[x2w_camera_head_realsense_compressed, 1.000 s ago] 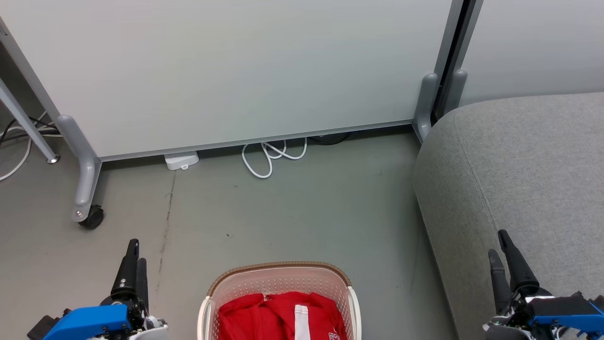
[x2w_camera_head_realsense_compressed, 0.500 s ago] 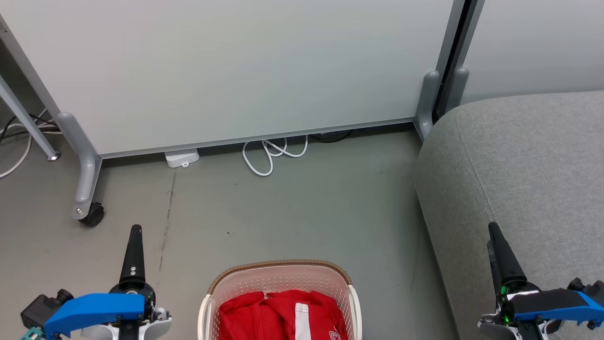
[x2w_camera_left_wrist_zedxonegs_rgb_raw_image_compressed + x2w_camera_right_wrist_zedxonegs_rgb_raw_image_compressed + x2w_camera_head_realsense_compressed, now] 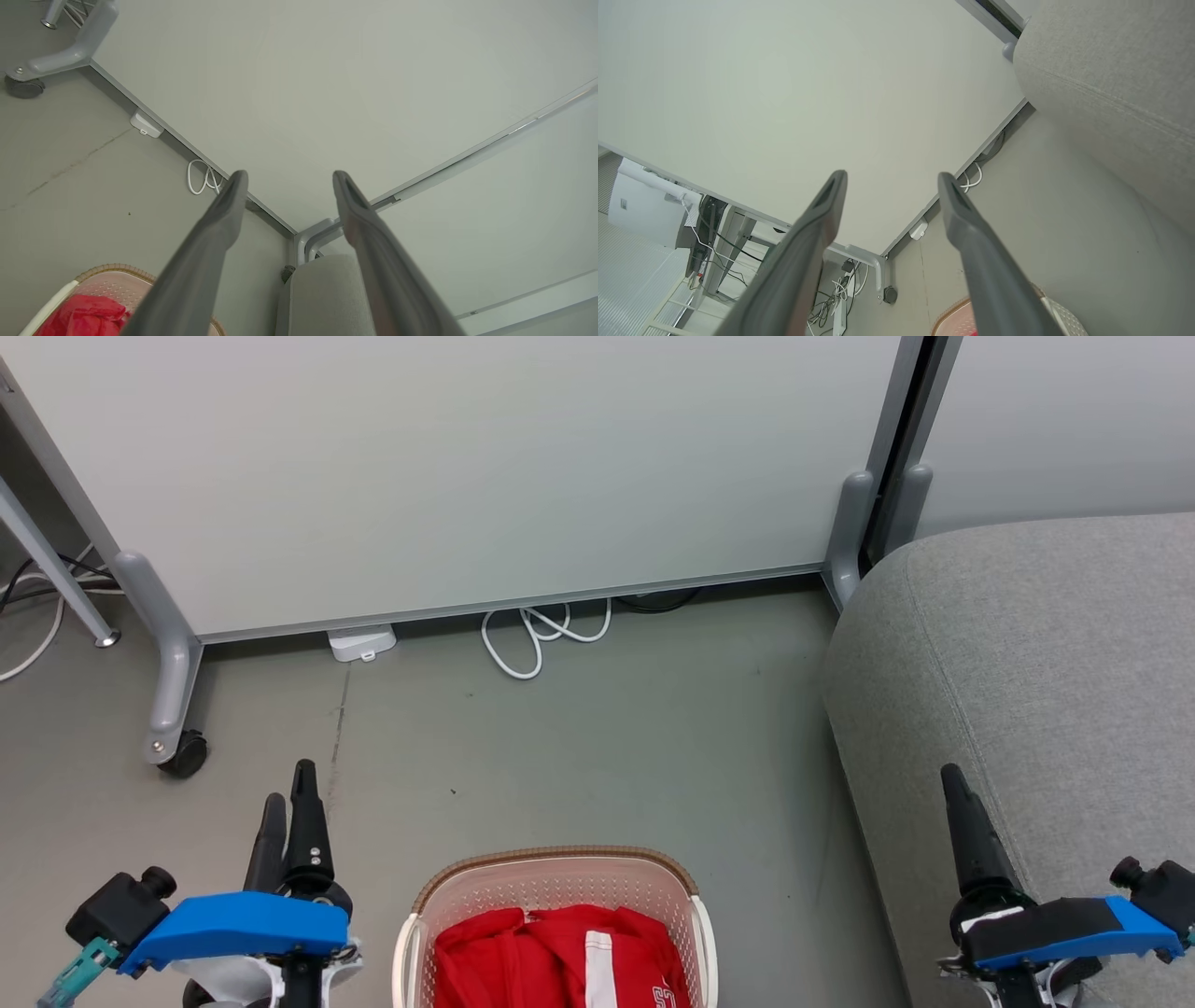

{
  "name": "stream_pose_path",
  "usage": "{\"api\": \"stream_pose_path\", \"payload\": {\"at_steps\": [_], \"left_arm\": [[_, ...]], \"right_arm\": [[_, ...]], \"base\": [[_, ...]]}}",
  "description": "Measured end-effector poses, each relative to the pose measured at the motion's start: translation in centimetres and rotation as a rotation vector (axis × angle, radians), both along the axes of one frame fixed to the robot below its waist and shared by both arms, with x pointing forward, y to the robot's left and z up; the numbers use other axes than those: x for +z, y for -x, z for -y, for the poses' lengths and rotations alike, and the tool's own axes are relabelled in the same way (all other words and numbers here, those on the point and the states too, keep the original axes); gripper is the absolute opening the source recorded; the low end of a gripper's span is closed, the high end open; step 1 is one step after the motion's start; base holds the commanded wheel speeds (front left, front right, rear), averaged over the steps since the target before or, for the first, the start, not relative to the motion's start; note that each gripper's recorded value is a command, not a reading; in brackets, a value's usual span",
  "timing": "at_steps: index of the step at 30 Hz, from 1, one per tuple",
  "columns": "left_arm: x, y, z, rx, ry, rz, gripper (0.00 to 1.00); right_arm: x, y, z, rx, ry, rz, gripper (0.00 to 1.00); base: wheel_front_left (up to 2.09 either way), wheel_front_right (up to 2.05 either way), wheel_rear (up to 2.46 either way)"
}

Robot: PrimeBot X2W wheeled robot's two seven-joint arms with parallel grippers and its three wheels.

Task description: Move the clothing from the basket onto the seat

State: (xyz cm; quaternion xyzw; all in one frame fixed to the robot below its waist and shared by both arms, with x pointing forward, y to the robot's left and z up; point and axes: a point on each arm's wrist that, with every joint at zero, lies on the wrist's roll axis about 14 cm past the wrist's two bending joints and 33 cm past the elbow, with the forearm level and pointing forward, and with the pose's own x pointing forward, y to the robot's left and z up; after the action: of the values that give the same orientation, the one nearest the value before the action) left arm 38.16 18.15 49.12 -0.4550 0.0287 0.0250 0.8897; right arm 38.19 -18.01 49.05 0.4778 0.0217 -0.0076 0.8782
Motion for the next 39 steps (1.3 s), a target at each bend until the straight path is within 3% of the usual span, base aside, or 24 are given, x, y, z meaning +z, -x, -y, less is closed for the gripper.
{"api": "stream_pose_path", "payload": {"at_steps": [14, 39], "left_arm": [[0.2, -0.3, 1.3, -0.047, -0.302, 0.005, 1.00], [1.3, -0.7, 3.1, -0.090, -0.624, 0.076, 1.00]], "right_arm": [[0.5, -0.2, -1.0, 0.035, 0.223, 0.033, 1.00], [1.0, -0.7, -2.5, 0.083, 0.503, 0.092, 1.00]], "base": [[0.00, 0.00, 0.00], [0.00, 0.00, 0.00]]}}
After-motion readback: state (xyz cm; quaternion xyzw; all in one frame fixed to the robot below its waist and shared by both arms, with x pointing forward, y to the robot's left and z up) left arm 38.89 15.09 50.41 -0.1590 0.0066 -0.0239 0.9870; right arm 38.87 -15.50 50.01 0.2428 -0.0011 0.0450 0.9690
